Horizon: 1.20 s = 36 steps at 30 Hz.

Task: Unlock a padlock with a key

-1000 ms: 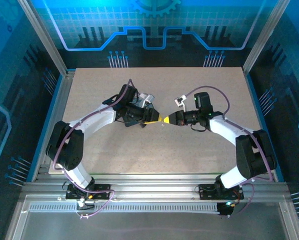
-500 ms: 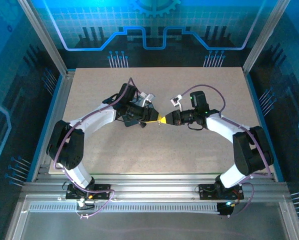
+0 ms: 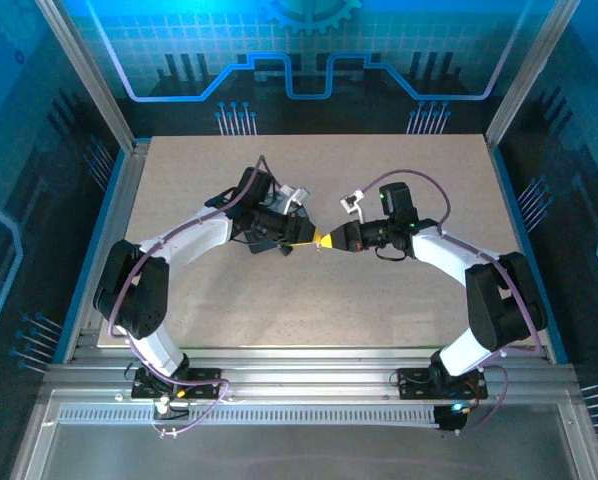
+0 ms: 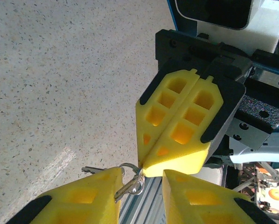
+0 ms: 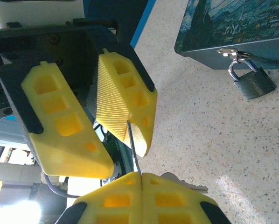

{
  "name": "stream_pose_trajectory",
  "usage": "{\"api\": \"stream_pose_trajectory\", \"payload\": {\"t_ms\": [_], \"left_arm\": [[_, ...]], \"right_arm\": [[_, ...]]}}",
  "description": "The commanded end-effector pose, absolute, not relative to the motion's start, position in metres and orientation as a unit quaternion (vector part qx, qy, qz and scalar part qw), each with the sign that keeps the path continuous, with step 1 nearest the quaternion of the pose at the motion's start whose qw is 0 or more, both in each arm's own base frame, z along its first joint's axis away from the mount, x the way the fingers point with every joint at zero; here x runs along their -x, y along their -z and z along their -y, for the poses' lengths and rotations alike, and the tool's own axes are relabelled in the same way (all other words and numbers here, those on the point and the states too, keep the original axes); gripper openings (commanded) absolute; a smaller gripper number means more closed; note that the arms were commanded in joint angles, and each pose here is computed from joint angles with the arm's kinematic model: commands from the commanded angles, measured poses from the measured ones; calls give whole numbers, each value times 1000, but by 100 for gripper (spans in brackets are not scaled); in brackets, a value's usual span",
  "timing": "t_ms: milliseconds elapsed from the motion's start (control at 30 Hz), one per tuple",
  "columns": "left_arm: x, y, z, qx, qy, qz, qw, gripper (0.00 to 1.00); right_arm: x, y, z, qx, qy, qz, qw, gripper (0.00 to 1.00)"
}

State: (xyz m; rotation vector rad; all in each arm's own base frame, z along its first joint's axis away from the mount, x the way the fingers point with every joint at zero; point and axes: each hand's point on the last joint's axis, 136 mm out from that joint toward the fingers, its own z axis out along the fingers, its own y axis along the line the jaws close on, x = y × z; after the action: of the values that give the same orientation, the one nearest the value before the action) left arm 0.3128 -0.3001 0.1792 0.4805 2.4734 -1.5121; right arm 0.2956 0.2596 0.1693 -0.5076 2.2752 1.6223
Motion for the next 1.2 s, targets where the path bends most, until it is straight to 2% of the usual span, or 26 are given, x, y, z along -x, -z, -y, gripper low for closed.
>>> {"api": "stream_pose_trajectory", "payload": {"t_ms": [0, 200, 367, 533, 700, 833, 1033, 1167], "left_arm": [[-311, -186, 303, -181, 527, -825, 97, 26], [-311, -184, 304, -181, 530, -824, 90, 17], [-308, -183, 305, -185, 537, -819, 83, 0], [-312, -180, 305, -171, 536, -822, 91, 0], [-325, -183, 305, -139, 534, -825, 121, 0], [-332, -184, 306, -122, 536, -825, 132, 0], [-337, -188, 307, -108, 546, -819, 138, 0], [-337, -190, 307, -103, 552, -816, 138, 0]], "right_arm": [[-291, -176, -268, 198, -572, -783, 146, 0], [-291, -174, -268, 198, -571, -784, 145, 0], [-291, -174, -268, 198, -571, -784, 144, 0], [-295, -176, -263, 186, -572, -784, 151, 1], [-304, -180, -252, 133, -586, -779, 179, 31], [-311, -192, -261, 92, -600, -768, 203, 40], [-309, -193, -269, 74, -597, -771, 208, 38], [-310, -191, -269, 64, -603, -767, 209, 21]]}}
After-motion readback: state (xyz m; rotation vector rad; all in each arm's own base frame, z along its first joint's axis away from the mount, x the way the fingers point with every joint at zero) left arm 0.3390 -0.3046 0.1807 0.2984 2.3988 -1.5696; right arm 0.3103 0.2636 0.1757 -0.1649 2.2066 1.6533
